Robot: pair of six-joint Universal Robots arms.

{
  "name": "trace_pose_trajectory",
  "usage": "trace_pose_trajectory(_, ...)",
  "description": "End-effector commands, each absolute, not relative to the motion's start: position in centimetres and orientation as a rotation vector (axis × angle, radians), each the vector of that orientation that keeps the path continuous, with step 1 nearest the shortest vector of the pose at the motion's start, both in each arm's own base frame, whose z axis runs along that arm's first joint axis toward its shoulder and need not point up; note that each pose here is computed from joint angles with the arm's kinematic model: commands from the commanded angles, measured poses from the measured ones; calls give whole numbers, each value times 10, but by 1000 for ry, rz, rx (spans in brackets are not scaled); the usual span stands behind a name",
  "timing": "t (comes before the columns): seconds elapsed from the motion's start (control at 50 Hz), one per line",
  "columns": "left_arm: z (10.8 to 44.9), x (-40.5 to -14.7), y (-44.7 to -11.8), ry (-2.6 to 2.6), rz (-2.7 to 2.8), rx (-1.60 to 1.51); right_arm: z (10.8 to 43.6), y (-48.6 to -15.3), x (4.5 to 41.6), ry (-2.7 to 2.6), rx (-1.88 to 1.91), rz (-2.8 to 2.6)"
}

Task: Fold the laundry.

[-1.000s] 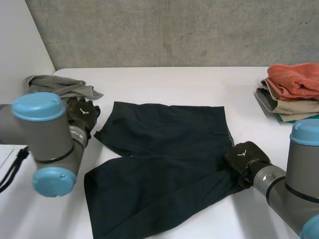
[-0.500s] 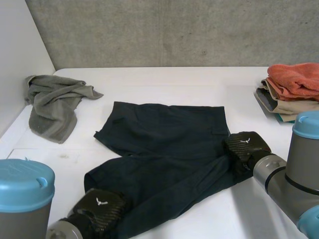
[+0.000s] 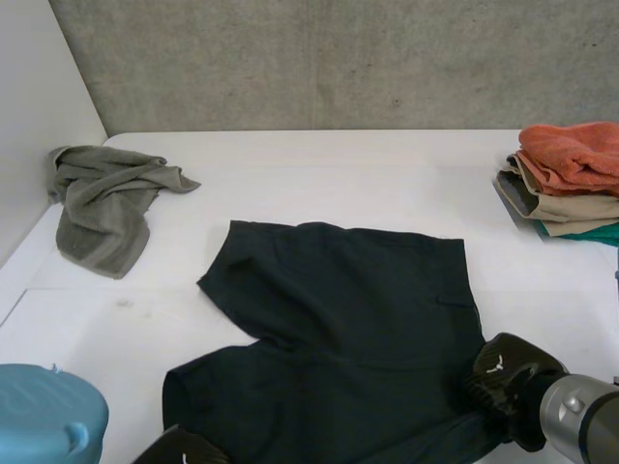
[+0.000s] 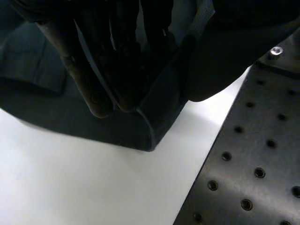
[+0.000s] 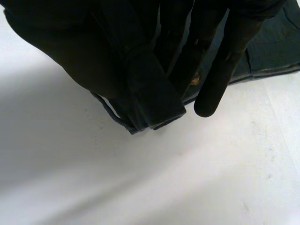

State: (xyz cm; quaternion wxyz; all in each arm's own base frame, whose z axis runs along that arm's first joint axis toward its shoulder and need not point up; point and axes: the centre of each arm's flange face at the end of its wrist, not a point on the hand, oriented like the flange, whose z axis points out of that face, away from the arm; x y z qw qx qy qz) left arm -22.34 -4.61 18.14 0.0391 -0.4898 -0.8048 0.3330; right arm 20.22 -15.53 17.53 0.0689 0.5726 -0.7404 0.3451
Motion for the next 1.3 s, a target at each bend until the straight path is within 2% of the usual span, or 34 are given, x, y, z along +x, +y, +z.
trace_pose_trajectory(0.02, 196, -245, -84, -2392, 1321, -1367, 184, -180, 214, -2208, 1561, 1313)
trace_pose_trajectory(0.16, 210, -277, -162, -2246, 1759, -1259, 184, -213, 226, -2181, 1457, 1451)
trace_pose_trajectory(0.28, 216, -308, -245, -2053, 2174, -1234, 186, -259, 238, -2095, 1305, 1623)
trace_pose_trajectory(0.34, 207, -318, -284, -2013, 2295, -1262, 181, -284, 244, -2050, 1229, 1676)
trace_pose_trajectory(0.42, 191, -334, -319, -1988, 2364, -1301, 171, -317, 252, -1990, 1144, 1725)
trace_pose_trajectory(0.5, 167, -345, -348, -1996, 2390, -1300, 159, -344, 263, -1945, 1116, 1769)
trace_pose_trajectory(0.58, 145, -348, -362, -2006, 2375, -1304, 142, -366, 274, -1923, 1100, 1804)
trace_pose_trajectory(0.66, 144, -353, -364, -1972, 2402, -1271, 135, -379, 282, -1882, 1061, 1851)
trace_pose_trajectory(0.72, 146, -354, -362, -1964, 2418, -1244, 150, -383, 280, -1852, 977, 1899)
trace_pose_trajectory(0.78, 164, -354, -356, -1942, 2435, -1179, 168, -379, 278, -1853, 924, 1935)
trace_pose_trajectory(0.8, 185, -351, -351, -1920, 2460, -1115, 177, -375, 271, -1871, 897, 1942)
trace_pose_trajectory(0.86, 208, -339, -338, -1924, 2454, -1023, 188, -354, 259, -1957, 894, 1908)
trace_pose_trajectory(0.92, 217, -332, -326, -1933, 2427, -983, 196, -332, 244, -2078, 922, 1844)
trace_pose_trajectory(1.02, 221, -316, -295, -1965, 2352, -965, 184, -299, 225, -2381, 962, 1697)
trace_pose_trajectory(1.12, 209, -311, -276, -2003, 2274, -998, 162, -279, 222, -2579, 1002, 1606)
trace_pose_trajectory(1.2, 200, -320, -259, -1995, 2213, -1026, 152, -278, 224, -2587, 1013, 1651)
trace_pose_trajectory(1.3, 196, -325, -252, -1988, 2184, -1020, 126, -292, 225, -2524, 1005, 1699)
